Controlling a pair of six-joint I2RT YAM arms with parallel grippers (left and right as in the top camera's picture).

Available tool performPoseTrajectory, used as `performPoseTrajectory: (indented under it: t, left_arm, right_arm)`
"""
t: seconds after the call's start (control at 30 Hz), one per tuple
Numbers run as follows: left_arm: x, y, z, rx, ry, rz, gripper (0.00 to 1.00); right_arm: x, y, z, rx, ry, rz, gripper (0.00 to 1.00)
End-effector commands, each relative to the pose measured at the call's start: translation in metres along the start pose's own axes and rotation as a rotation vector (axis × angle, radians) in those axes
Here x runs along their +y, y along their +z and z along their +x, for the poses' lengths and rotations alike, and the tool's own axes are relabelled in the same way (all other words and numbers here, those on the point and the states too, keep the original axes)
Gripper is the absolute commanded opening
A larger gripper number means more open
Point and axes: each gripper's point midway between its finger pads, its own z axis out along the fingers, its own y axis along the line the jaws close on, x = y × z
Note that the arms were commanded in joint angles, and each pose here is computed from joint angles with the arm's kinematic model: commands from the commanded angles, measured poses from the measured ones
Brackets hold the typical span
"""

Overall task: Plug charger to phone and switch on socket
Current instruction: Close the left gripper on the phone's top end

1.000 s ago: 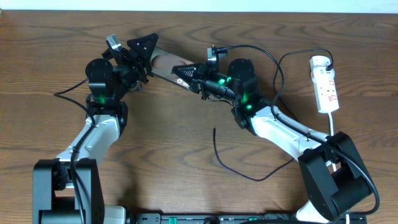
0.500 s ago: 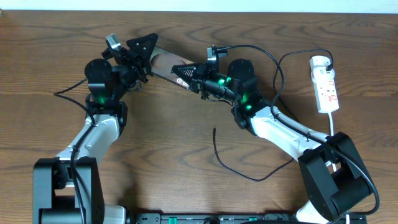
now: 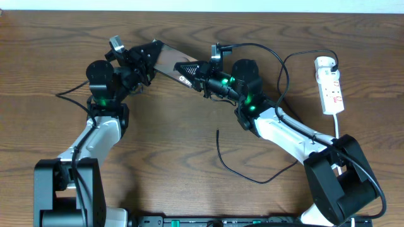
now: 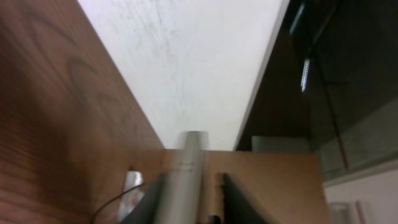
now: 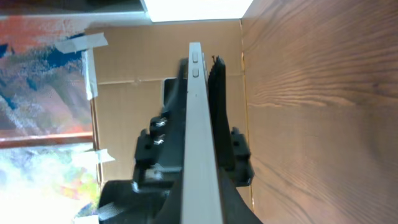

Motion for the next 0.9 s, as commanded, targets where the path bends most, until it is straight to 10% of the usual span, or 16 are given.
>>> performPoseTrajectory:
  t: [0.0, 0.47, 0.67, 0.87]
  left_arm:
    - [-0.015, 0.001, 0.011, 0.048, 0.042, 0.038, 0.08]
    - [-0.015, 0.001, 0.01, 0.047, 0.041, 0.038, 0.07]
    - [-0.015, 0.001, 0.009, 0.039, 0.041, 0.038, 0.07]
    - [-0.015, -0.011, -0.015, -0.014, 0.041, 0.036, 0.07]
  right_arm:
    - [0.004, 0.001, -0.009, -0.064, -0.027, 0.002, 0.01]
    - [0.004, 0.001, -0.007, -0.054, -0.029, 0.002, 0.03]
    - [0.004, 0.001, -0.008, -0.055, -0.029, 0.002, 0.82]
    - [0.003, -0.003, -0.015, -0.06, -0.105, 0.005, 0.99]
